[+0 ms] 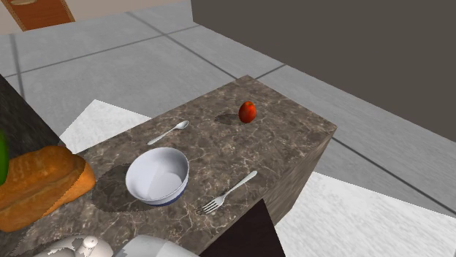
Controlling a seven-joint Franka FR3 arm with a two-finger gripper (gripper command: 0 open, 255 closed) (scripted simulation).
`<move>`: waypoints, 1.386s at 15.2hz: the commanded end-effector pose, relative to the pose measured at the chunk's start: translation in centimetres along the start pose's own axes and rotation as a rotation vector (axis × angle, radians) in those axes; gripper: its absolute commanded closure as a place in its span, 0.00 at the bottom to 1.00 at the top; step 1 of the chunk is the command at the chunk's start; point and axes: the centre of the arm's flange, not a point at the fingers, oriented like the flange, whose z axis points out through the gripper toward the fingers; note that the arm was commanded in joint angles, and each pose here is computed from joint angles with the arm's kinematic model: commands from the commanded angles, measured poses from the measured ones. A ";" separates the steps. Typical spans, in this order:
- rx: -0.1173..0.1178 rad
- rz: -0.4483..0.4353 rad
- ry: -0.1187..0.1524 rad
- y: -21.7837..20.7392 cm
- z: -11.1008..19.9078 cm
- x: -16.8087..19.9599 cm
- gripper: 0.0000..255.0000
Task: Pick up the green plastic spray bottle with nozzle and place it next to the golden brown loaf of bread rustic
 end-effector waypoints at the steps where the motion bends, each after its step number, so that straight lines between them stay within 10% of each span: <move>1: 0.000 0.000 0.000 -0.1 0.9 -0.5 1.00; 21: 0.000 0.000 0.000 0.0 10.0 -5.8 1.00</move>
